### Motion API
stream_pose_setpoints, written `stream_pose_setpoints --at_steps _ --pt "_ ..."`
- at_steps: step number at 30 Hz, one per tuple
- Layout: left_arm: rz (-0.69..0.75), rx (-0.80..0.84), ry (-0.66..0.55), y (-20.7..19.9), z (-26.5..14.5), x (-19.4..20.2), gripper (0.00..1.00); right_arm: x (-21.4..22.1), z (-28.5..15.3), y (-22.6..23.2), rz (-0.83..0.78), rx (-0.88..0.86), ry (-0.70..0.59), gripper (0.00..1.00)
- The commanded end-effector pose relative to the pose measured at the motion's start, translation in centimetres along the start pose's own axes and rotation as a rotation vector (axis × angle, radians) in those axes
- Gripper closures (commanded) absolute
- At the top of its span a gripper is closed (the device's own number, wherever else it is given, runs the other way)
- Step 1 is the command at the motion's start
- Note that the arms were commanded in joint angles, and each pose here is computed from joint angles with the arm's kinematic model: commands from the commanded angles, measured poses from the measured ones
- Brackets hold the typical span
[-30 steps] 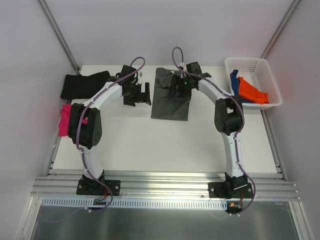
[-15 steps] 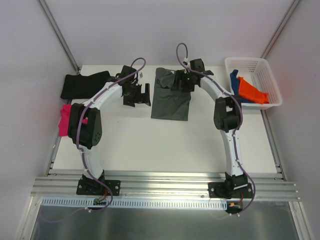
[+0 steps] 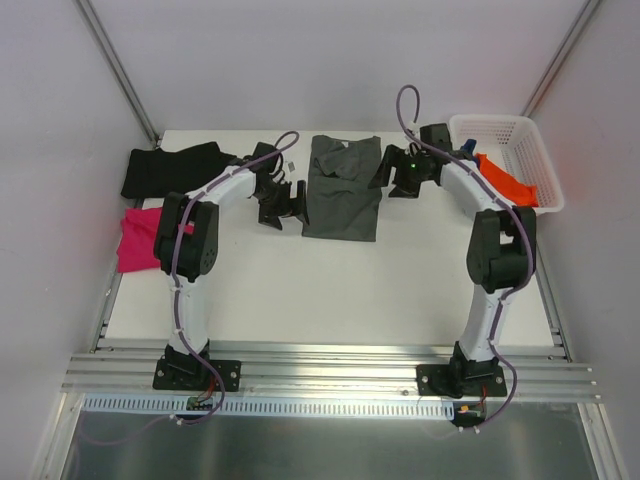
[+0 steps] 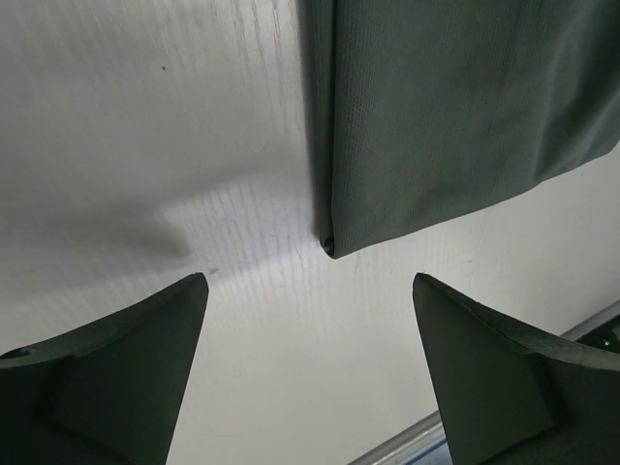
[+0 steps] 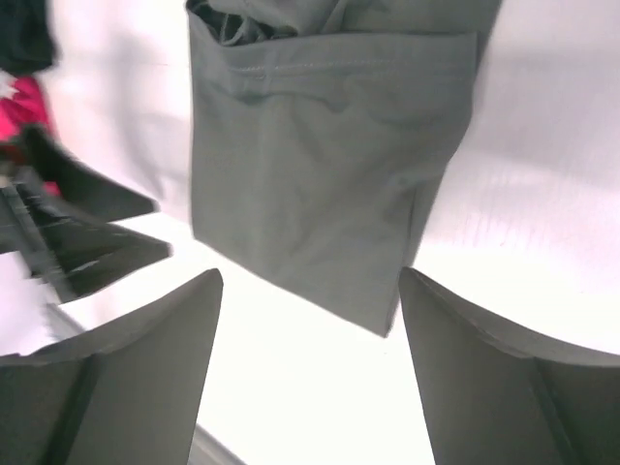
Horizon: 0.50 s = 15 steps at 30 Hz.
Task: Fold and stack the t-shirts
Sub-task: Grab one side of the 2/3 rectangular tshirt with both arms
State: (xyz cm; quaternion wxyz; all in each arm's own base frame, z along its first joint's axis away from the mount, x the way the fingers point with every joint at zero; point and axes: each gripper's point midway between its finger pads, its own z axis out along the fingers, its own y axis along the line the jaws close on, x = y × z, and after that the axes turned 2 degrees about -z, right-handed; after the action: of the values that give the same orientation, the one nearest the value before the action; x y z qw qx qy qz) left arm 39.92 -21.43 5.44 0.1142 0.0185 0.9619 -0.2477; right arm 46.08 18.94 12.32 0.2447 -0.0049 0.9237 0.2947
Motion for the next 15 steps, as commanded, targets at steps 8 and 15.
stream_pose_setpoints --at_steps 8,15 --pt "-0.109 0.072 0.129 0.4 1.4 3.4 0.18 9.0 3.1 0.5 0.307 -0.161 0.279 0.27" --pt "-0.134 0.076 0.133 0.5 2.4 2.9 0.23 11.1 4.1 -0.3 0.355 -0.131 0.34 0.29"
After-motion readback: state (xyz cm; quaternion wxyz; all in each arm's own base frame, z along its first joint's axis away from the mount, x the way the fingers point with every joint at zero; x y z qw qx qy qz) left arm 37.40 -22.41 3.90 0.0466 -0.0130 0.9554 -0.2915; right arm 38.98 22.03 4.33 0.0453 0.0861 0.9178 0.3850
